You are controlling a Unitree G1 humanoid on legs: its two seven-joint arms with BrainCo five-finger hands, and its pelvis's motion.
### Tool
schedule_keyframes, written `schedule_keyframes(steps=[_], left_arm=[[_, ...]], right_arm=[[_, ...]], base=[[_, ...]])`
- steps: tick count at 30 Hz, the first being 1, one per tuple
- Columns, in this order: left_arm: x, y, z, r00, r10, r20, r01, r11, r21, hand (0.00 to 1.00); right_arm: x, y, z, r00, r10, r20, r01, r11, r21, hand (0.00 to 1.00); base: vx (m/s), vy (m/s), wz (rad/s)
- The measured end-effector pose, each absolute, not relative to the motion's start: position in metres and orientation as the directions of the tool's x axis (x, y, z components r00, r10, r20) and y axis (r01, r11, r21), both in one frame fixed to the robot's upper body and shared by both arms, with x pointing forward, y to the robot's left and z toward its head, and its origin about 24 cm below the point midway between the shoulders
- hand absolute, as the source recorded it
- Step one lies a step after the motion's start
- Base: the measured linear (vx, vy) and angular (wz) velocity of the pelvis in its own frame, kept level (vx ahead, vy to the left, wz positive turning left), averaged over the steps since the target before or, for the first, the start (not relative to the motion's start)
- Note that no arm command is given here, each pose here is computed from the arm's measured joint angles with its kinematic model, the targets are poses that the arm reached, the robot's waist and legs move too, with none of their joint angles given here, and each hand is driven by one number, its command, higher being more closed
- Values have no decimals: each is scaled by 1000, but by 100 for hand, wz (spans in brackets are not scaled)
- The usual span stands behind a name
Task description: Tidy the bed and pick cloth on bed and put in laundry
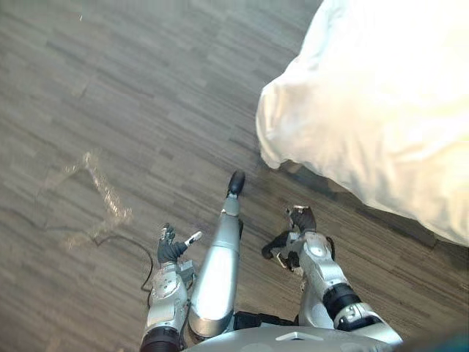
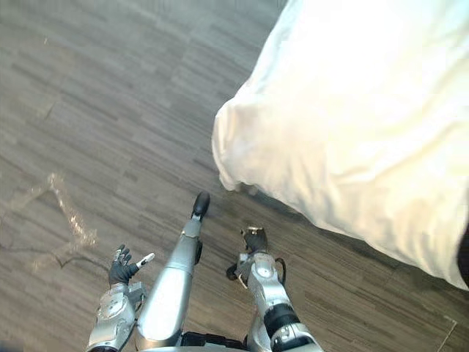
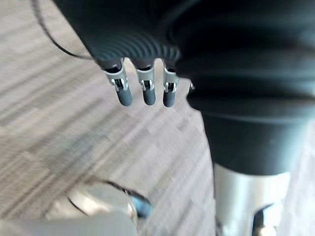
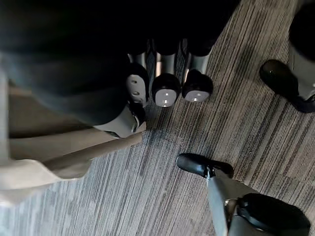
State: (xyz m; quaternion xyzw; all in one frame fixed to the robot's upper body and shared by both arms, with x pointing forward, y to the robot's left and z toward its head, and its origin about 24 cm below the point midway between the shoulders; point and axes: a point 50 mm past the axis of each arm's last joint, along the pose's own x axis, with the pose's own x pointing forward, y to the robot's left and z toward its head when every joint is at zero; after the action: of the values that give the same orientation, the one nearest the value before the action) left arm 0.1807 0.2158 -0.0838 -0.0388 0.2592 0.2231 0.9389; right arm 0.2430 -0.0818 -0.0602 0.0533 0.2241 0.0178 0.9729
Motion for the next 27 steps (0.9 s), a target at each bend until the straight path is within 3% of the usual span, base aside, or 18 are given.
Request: schedule_keyframes(steps=[7, 14, 22, 24, 27], left_arm=[[167, 206, -113, 701, 316, -639, -298, 944, 141, 0], [153, 214, -124, 645, 332, -689, -282, 940, 190, 0], [141, 214, -132, 597, 337, -728, -296, 936, 191, 0], [148, 210, -129, 619, 331, -712, -316, 935, 160, 0], [158, 206, -121, 661, 326, -676, -339, 933, 118, 0]], right_arm=[[232, -27, -28, 853, 450, -264, -431, 893, 129, 100], [249, 0, 28, 792, 610, -16, -588, 770, 249, 100], [293, -26, 70, 885, 446, 135, -462, 805, 371, 100], [310, -43, 113, 918, 274, 287, -385, 792, 473, 100], [317, -78, 138, 922, 86, 378, -295, 789, 539, 100]], base=[[51, -31, -2], [16, 11, -1], [-108, 28, -62], [-221, 1, -88], [-170, -44, -22]])
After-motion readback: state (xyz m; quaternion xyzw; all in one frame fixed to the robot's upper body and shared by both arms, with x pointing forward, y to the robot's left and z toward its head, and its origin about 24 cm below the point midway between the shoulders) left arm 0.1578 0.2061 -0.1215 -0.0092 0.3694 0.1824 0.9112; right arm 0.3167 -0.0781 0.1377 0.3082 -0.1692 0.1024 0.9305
